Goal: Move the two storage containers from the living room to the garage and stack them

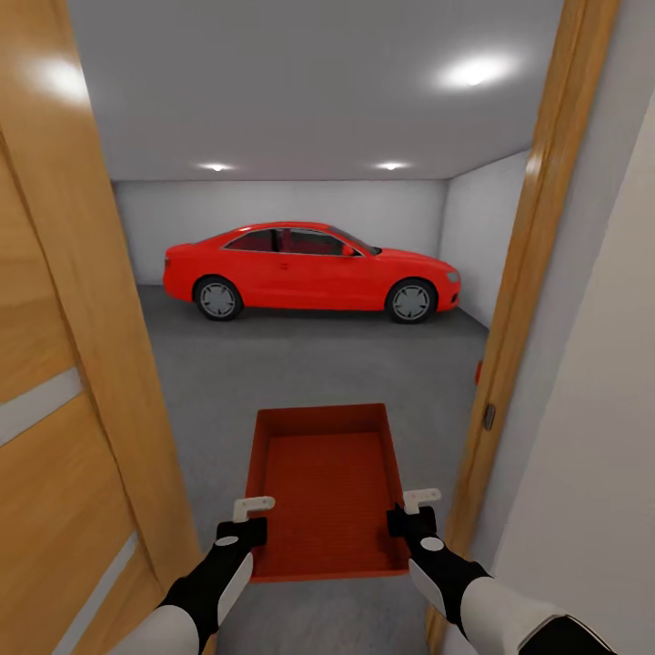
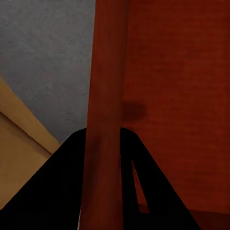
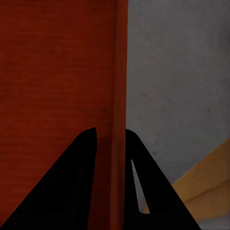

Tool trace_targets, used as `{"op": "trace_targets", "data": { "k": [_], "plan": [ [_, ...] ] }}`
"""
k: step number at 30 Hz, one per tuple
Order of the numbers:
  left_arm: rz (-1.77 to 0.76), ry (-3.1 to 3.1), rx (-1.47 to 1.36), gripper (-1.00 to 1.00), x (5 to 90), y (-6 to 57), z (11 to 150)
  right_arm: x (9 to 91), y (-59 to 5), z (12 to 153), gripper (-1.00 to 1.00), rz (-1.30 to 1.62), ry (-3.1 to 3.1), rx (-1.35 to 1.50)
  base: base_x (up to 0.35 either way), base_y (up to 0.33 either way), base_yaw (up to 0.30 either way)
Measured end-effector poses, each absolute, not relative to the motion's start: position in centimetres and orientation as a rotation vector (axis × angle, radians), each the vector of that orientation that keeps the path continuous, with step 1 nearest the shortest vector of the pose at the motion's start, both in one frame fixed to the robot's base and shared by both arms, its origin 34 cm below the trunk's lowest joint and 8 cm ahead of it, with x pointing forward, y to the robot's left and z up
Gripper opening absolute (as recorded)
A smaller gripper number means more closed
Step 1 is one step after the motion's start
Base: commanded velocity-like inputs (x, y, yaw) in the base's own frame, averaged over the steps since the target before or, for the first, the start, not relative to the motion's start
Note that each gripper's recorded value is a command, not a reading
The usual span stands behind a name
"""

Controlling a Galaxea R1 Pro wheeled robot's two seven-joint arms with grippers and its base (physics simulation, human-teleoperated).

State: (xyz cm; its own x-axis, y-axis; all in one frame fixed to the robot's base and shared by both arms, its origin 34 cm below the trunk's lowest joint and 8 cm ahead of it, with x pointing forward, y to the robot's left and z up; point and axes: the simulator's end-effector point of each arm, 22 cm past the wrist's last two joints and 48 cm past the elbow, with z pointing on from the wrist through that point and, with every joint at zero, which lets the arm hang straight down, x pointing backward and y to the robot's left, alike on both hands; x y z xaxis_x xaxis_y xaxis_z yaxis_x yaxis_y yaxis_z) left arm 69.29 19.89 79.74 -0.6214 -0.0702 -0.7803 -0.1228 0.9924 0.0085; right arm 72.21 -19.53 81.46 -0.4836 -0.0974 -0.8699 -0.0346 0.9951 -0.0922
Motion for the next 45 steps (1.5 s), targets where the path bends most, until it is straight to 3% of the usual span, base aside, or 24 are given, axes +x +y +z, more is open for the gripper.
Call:
{"op": "trace_targets", "data": {
  "k": [45],
  "plan": [
    [0.076,2.245,-0.134,-1.00,69.24,19.89,79.72,72.17,-19.53,81.44,-1.00,-0.075,2.077,-0.093,0.315,0.000,0.018]
  ]
}}
